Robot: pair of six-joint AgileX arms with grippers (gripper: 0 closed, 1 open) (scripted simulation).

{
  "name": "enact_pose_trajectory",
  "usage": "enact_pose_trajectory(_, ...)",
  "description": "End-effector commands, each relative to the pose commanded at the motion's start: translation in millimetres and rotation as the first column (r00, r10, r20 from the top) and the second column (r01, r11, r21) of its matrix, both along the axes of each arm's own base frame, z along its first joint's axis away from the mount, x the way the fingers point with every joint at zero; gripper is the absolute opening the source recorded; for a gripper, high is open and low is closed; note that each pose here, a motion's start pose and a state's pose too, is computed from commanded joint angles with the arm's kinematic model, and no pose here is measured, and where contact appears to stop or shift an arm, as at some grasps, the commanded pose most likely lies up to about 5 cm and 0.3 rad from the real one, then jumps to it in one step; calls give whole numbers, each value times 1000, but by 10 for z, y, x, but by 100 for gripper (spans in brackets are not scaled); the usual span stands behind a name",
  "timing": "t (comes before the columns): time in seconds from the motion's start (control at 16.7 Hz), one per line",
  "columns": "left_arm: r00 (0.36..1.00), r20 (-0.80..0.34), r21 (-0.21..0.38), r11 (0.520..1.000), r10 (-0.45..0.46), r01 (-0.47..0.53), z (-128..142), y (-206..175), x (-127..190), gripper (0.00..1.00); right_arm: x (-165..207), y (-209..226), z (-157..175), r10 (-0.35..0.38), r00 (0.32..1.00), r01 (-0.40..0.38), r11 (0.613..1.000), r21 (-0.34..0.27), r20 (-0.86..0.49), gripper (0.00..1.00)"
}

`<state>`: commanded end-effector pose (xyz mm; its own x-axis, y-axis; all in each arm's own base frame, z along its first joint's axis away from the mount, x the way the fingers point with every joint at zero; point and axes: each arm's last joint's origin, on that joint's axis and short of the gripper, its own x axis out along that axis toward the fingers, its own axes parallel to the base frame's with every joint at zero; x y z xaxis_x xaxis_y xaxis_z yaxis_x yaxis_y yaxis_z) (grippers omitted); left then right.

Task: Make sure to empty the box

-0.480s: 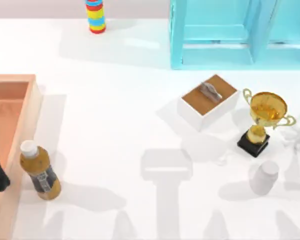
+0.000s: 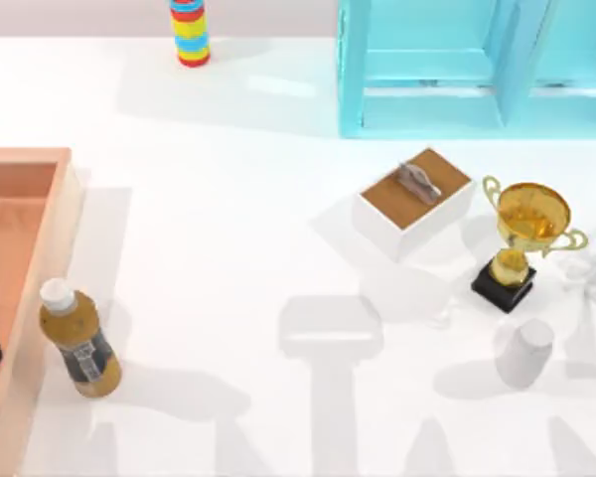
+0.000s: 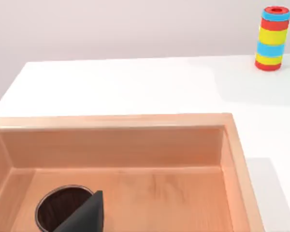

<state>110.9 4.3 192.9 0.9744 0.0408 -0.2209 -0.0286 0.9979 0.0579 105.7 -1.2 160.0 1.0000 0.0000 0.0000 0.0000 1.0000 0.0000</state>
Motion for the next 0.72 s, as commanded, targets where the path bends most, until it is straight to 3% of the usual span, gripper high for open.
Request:
enact_pose_trajectory(0.18, 971, -238, 35, 999, 31, -23, 256, 71, 156, 100, 0, 0, 0, 0, 1000, 0, 1000, 0, 0, 100)
enact_pose_trajectory(0.3, 908, -415, 51, 998, 49, -31, 402, 146, 332, 100, 0, 0, 0, 0, 1000, 0, 1000, 0, 0, 100)
enact_pose_trajectory(0.54, 685, -727, 50, 998, 57, -31, 552, 363, 783, 100, 0, 0, 0, 0, 1000, 0, 1000, 0, 0, 100)
enact_pose_trajectory(0.72, 487, -873, 20, 999, 30, -26, 554, 555, 1109, 100, 0, 0, 0, 0, 1000, 0, 1000, 0, 0, 100)
